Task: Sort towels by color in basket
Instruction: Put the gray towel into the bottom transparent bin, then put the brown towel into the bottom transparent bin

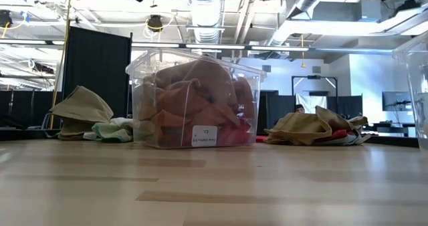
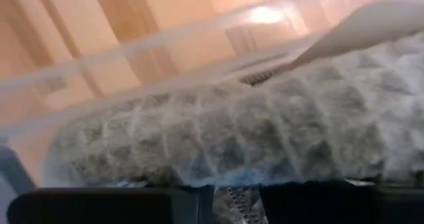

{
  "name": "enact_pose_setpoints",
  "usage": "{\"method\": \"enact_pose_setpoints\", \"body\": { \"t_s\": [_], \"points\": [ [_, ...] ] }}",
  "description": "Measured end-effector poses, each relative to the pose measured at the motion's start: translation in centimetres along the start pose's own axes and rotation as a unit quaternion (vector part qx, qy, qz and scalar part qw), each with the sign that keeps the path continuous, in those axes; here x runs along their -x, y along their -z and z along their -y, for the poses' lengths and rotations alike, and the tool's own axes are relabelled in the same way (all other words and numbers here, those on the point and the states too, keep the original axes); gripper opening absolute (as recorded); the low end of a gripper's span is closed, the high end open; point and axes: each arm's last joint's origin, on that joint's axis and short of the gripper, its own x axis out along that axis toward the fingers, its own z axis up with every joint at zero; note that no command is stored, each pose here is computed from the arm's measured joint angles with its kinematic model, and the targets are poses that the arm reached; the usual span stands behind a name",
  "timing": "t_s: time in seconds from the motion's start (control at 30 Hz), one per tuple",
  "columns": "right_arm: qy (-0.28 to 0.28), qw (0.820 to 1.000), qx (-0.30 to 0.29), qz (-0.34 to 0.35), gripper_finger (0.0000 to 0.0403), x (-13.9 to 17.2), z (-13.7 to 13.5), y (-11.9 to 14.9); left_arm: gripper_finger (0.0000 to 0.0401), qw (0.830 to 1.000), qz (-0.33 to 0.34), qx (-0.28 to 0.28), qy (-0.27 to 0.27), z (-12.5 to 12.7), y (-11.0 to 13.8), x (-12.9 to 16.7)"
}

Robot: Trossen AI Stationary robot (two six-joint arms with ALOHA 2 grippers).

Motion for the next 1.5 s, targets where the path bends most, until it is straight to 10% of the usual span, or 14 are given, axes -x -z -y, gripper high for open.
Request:
{"method": "enact_pose_setpoints", "body": {
  "t_s": [0.53,1.07,1.5],
  "points": [
    [-0.077,0.996,-0.042,-0.021,0.0119,6.4,1.7,-0.2,0.0199,1.0,-0.023,0.009,0.003,0.1,0.4,0.0],
    [-0.042,0.989,0.006,0.139,0.0121,10.5,3.7,-3.0,0.0199,0.996,-0.089,0.029,0.01,0.2,1.7,0.2],
    [0.086,0.979,0.037,0.184,0.0258,9.2,6.6,-8.4,0.0199,0.99,-0.135,0.049,0.011,0.6,3.9,-0.4]
  ]
}}
